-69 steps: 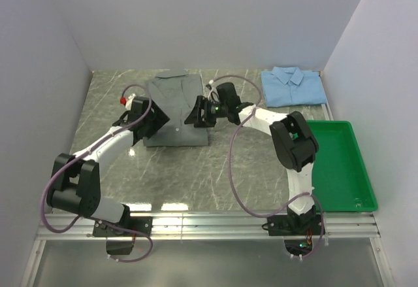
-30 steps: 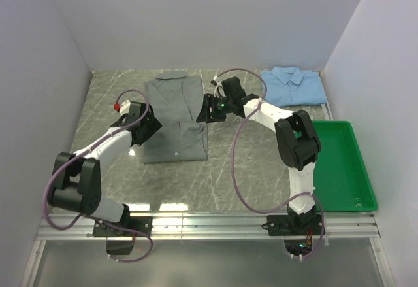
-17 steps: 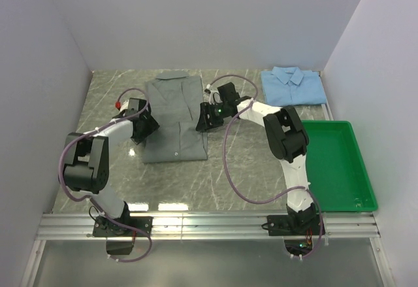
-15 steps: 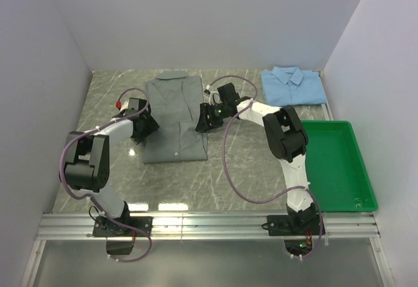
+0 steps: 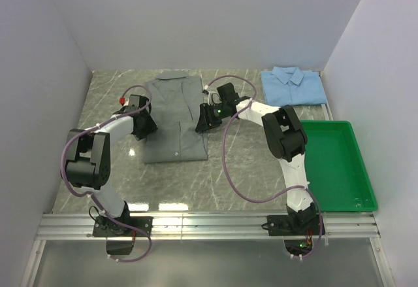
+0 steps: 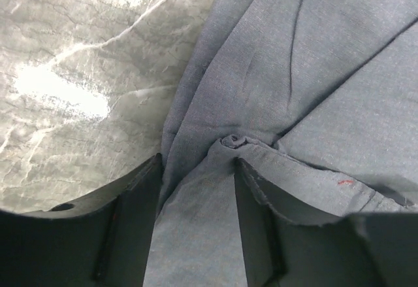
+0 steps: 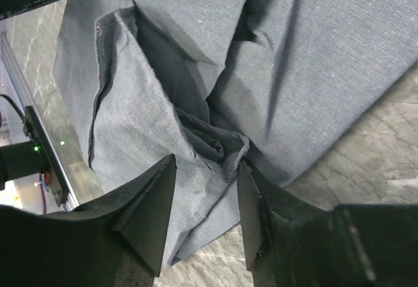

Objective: Fold and stack the long sleeve shirts
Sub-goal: Fold the shirt

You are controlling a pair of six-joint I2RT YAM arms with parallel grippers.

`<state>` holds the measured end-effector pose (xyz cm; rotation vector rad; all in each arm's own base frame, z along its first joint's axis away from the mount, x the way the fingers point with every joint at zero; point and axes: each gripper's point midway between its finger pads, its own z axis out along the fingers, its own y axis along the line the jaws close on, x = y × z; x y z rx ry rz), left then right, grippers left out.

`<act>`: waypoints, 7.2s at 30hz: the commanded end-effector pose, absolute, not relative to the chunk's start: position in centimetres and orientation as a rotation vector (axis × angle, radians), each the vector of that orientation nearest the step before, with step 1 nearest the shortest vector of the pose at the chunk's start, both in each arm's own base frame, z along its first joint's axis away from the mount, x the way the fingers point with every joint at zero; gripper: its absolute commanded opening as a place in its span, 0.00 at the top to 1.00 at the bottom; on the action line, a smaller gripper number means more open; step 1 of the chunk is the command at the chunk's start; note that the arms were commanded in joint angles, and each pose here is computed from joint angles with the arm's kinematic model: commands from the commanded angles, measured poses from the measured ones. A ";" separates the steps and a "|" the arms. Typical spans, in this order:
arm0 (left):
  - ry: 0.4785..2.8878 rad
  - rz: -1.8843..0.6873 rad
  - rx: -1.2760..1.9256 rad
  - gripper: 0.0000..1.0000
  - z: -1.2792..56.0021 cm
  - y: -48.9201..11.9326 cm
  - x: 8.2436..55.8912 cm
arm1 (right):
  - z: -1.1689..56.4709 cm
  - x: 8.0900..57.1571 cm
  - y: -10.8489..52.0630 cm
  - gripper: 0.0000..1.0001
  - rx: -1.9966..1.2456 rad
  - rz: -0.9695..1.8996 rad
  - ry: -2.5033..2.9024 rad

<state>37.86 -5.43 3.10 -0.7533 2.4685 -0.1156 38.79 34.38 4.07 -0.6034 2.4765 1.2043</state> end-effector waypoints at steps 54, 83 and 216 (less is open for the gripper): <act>2.365 -0.042 -0.469 1.00 8.6 -4.4 42.1 | 9.2 42.4 32.8 0.93 -0.659 0.945 2.361; 2.162 -0.083 -0.491 0.82 11.1 -5.8 47.3 | 8.9 47.3 32.3 0.55 -0.532 0.745 2.384; 2.347 -0.273 -0.791 0.61 5.8 -10.3 33.5 | 12.5 41.2 42.8 0.29 -0.215 1.697 2.057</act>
